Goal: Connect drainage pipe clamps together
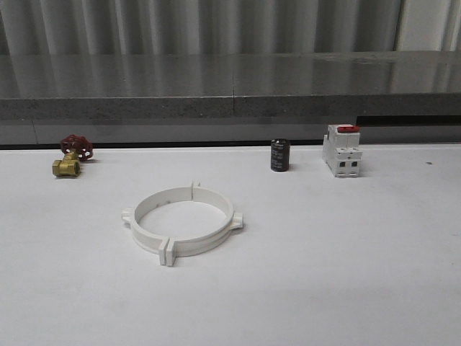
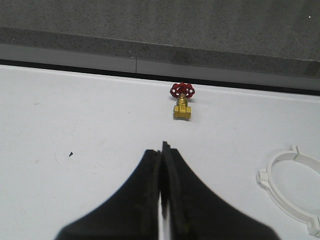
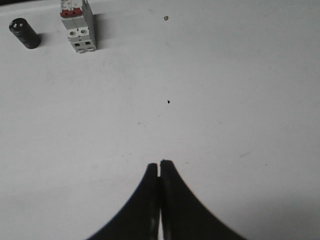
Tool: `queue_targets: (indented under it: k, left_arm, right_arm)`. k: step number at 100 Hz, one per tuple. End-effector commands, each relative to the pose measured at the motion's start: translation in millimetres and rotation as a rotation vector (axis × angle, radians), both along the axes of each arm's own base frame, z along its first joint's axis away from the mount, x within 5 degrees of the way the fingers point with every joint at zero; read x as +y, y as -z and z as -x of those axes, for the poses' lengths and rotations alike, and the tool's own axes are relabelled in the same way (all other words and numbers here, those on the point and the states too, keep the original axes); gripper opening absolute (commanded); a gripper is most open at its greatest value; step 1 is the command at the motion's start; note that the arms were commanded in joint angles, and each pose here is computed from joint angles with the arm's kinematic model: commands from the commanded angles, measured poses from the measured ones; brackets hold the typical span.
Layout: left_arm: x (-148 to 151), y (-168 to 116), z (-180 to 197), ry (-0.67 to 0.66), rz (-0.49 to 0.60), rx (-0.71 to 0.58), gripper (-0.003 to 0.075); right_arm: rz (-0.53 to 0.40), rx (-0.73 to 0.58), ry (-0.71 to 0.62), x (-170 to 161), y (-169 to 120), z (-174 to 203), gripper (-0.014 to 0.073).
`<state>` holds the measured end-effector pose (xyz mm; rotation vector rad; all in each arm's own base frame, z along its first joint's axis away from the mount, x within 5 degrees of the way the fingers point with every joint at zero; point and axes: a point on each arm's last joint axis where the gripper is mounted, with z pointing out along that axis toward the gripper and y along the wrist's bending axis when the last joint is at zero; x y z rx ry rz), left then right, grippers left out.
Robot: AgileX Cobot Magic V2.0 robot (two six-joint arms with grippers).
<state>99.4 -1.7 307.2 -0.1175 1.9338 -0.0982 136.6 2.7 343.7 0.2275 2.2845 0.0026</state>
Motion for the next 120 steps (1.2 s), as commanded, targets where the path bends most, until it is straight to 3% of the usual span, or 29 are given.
queue_targets:
  k: [1, 88, 97, 107, 120]
  left_arm:
    - [-0.1, -15.3, -2.0, 0.0, 0.007, -0.1, -0.002]
    - [-0.1, -15.3, -2.0, 0.0, 0.007, -0.1, -0.002]
    - [-0.1, -15.3, -2.0, 0.0, 0.007, -0.1, -0.002]
    - [-0.1, -15.3, -2.0, 0.0, 0.007, -0.1, -0.002]
    - [-0.1, -15.3, -2.0, 0.0, 0.007, -0.1, -0.002]
  right_arm:
    - [0.038, -0.097, -0.009, -4.0, -7.3, 10.9, -0.0062]
    - [0.065, -0.052, 0.003, -7.3, -1.1, 22.1, -0.0067]
    - [0.094, -0.126, -0.006, -9.3, -6.7, 26.3, -0.0067]
    - [0.11, -0.319, -0.067, -6.9, -12.6, 34.2, -0.0067]
    - [0.131, -0.523, -0.183, 0.0, 1.3, 49.0, -0.0067]
